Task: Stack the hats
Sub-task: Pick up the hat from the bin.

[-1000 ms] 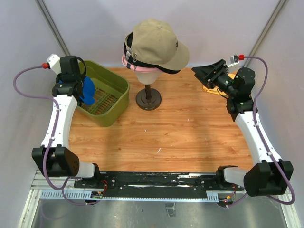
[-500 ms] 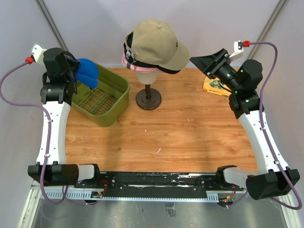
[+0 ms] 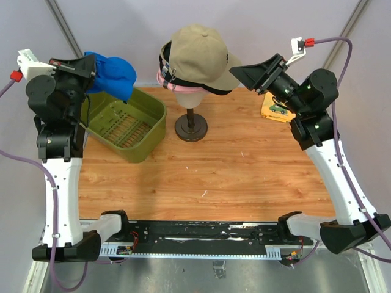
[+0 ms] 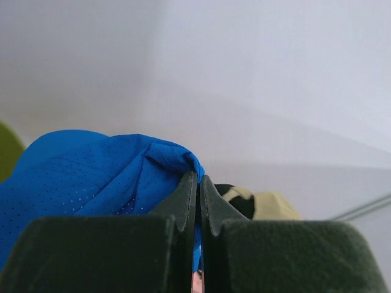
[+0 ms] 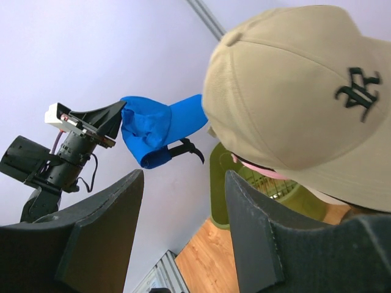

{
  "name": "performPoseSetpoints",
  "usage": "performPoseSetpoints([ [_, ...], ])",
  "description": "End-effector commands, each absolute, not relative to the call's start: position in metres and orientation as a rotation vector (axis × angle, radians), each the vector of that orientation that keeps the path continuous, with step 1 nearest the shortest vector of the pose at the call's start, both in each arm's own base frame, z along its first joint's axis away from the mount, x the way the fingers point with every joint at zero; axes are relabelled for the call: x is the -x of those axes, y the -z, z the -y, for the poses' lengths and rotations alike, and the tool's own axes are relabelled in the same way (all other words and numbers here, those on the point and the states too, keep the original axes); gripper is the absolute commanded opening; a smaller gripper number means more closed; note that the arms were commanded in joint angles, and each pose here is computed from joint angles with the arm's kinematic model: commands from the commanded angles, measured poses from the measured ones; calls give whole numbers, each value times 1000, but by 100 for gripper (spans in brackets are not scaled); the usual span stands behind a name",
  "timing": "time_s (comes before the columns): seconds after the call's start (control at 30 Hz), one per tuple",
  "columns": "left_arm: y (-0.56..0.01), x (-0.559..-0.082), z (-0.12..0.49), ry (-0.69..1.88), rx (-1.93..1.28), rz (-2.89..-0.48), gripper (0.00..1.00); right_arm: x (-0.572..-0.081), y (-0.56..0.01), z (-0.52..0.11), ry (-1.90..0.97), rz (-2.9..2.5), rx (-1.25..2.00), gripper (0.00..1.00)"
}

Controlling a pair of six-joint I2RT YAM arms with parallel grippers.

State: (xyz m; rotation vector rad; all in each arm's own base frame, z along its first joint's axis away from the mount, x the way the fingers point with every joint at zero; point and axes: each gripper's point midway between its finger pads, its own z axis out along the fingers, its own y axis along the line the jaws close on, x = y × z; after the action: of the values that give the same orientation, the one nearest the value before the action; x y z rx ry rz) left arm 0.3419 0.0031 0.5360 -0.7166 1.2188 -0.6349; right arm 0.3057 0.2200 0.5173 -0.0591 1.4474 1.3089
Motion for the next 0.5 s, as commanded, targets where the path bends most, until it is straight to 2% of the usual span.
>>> performPoseSetpoints([
  [0.0,-603,-296,26,810,524,-1058,1,-295,-539,-242,-1361,-1400,159,57],
  [0.23,-655,-252,65,990,288,-989,0,-285,-550,-277,-1454,-1405,235,55],
  [0.47,-683,-221,93,1148,142,-967,1,-271,-563,-300,-1619,-1339,267,56],
])
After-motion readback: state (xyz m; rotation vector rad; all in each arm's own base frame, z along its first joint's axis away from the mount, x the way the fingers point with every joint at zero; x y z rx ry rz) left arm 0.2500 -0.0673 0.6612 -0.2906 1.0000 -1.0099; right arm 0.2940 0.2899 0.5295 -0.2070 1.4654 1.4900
